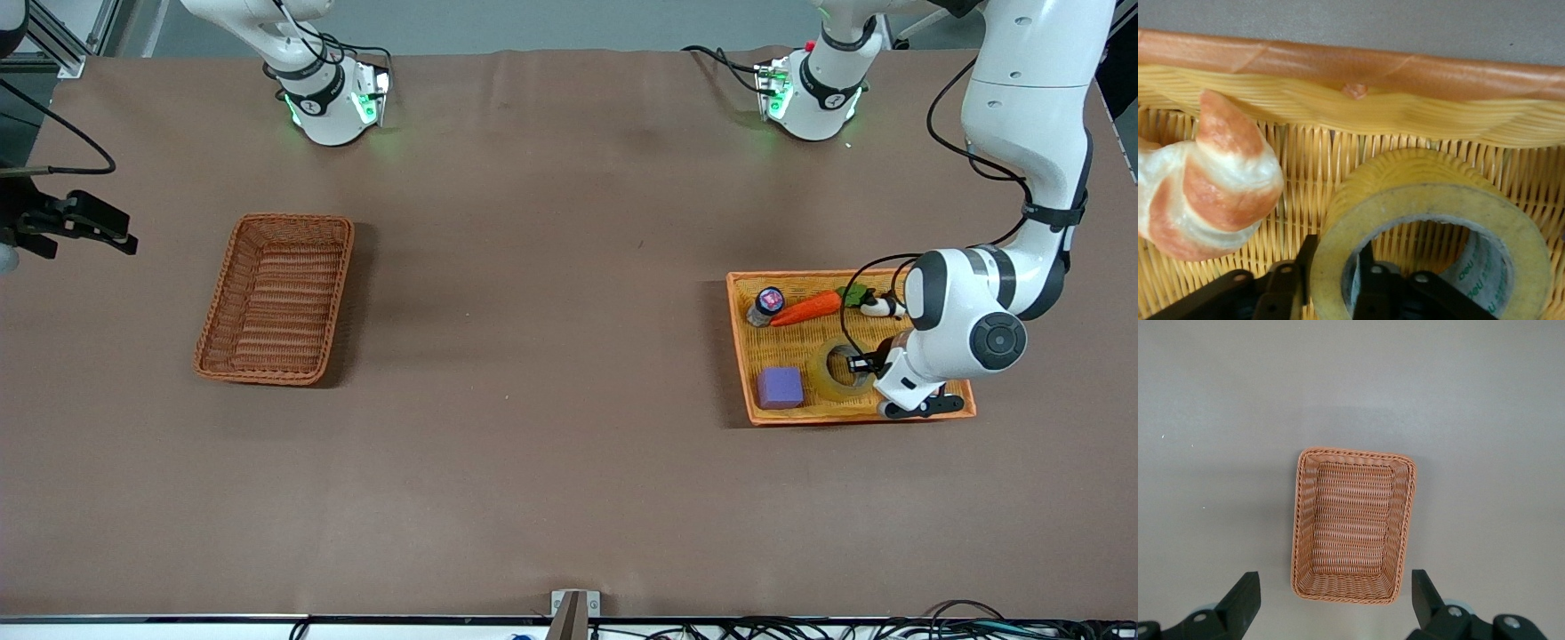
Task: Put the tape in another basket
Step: 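Lower the left gripper over the clear tape roll in the tray, then close the left gripper on the tape roll and lift it, then carry the tape roll with the left gripper and set it on the table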
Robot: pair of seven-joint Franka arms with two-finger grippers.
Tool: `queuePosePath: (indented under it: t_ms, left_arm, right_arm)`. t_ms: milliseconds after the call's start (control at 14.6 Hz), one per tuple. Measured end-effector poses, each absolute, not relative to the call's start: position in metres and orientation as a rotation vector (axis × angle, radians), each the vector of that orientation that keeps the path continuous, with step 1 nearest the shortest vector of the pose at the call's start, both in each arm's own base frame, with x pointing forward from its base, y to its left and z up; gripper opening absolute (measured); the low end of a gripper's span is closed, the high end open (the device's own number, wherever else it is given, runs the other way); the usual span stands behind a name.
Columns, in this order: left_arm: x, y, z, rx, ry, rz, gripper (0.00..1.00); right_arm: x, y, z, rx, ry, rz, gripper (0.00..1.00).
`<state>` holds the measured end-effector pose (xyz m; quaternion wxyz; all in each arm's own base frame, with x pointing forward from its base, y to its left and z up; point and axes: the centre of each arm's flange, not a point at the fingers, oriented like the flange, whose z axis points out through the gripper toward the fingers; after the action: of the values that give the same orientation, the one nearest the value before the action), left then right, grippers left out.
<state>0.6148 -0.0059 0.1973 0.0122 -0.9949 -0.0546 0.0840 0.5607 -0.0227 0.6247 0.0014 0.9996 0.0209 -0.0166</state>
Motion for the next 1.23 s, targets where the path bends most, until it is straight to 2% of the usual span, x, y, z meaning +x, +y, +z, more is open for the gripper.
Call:
queuePosePath:
  t_ms: [69,274,480,754,960,1234]
  left_arm:
    - [0.616,-0.006,0.201,-3.101,-0.189,0.253,0.21]
    - [0.623,-0.007,0.227,-3.104,-0.230,0.191,0.21]
    - [0.637,-0.022,0.284,-3.121,-0.197,0.149,0.21]
    - [0.650,-0.111,0.361,-3.177,0.005,0.168,0.21]
    - [0.628,-0.209,0.384,-3.218,0.069,0.197,0.21]
    - [0.567,-0.349,0.366,-3.177,0.120,0.253,0.21]
  right_arm:
    - [0.561,-0.023,0.625,3.138,0.066,-0.052,1.00]
    - [0.561,-0.023,0.625,3.138,0.065,-0.052,1.00]
    - [0.561,-0.023,0.625,3.138,0.065,-0.052,1.00]
    - [0.561,-0.023,0.625,3.138,0.065,-0.052,1.00]
    - [0.561,-0.023,0.625,3.138,0.064,-0.052,1.00]
    - [0.561,-0.024,0.625,3.138,0.063,-0.052,1.00]
